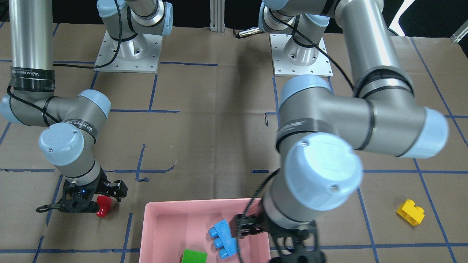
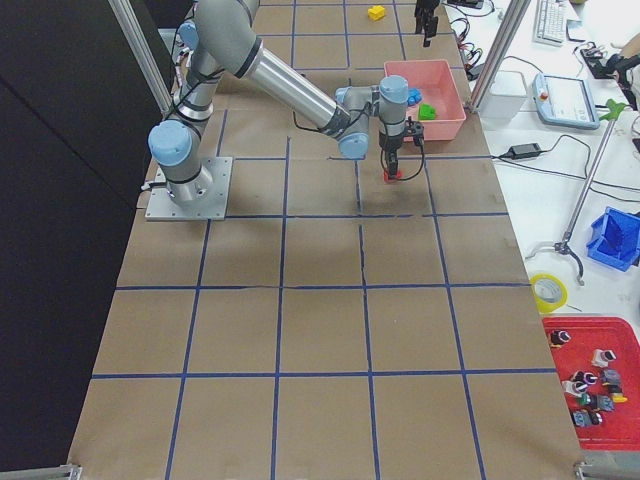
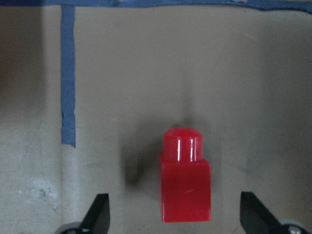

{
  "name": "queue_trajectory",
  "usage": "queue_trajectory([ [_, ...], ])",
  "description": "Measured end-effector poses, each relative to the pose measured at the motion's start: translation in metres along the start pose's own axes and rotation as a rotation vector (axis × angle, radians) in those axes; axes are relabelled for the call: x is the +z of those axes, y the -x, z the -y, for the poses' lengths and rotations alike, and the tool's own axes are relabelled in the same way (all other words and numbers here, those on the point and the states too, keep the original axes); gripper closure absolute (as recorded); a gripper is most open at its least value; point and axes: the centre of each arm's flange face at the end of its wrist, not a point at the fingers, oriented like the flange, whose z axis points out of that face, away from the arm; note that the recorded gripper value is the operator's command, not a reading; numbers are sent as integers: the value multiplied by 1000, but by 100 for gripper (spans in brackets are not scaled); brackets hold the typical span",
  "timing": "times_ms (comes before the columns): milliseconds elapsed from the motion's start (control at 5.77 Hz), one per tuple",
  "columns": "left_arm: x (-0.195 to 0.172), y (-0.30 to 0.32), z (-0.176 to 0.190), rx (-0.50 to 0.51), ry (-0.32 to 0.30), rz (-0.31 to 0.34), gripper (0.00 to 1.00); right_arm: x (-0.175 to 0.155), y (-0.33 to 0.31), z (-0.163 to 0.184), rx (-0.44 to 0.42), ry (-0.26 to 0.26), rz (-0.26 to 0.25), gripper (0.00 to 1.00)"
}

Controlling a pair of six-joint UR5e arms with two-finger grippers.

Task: Put all blocks into box

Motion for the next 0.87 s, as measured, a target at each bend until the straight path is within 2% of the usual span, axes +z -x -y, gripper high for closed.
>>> queue_trajectory([
  [173,-41,70,10,-13,2,8,0,7,1,-2,0,9,7,29],
  [346,-69,151,22,-5,-2,17,0,9,0,-2,-1,11,8,41],
  [520,-78,237,36,39,-7,22,0,6,-1,-1,-5,8,6,73],
  [693,-76,307,45,52,-2,26,0,2,-3,0,-10,5,2,92],
  [866,-68,353,50,26,4,42,0,1,-5,1,-13,4,-3,96],
])
